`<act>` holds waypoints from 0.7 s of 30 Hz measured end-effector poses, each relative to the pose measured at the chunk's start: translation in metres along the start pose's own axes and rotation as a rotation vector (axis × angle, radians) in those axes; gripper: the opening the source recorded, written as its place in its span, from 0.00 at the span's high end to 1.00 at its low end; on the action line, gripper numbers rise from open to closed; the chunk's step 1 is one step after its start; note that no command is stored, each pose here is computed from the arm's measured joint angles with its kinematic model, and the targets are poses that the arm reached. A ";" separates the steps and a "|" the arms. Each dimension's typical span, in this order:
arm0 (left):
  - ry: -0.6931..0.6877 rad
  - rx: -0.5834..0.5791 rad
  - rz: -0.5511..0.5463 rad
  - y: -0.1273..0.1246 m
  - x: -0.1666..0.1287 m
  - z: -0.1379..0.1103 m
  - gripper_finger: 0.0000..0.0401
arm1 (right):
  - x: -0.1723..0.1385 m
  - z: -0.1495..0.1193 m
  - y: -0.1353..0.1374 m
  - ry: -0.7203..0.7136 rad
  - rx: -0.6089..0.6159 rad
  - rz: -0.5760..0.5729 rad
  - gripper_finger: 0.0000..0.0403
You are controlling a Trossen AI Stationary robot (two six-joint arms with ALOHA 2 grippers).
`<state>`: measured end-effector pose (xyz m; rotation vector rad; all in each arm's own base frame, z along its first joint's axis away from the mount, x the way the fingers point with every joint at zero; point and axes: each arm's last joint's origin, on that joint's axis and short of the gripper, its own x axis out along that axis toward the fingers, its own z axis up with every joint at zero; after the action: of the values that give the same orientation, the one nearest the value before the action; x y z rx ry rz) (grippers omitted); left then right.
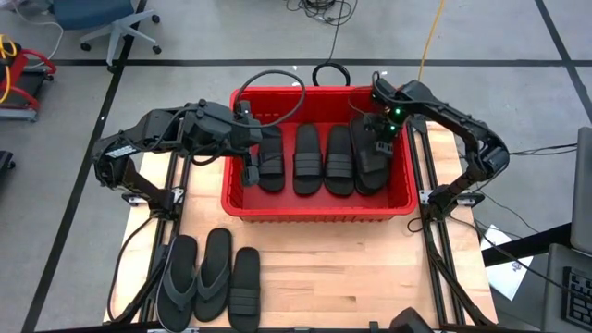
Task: Pick and place slides into bin
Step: Put the black slide into the red bin
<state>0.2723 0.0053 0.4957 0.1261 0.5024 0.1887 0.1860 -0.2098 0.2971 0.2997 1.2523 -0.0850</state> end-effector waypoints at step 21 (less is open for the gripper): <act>0.034 0.029 -0.006 0.000 0.000 -0.003 0.47 | -0.005 0.017 0.008 -0.129 -0.239 0.016 0.43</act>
<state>0.2707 0.0055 0.4927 0.1494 0.5397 0.1776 0.2023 -0.2072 0.3078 0.0954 1.1187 0.0583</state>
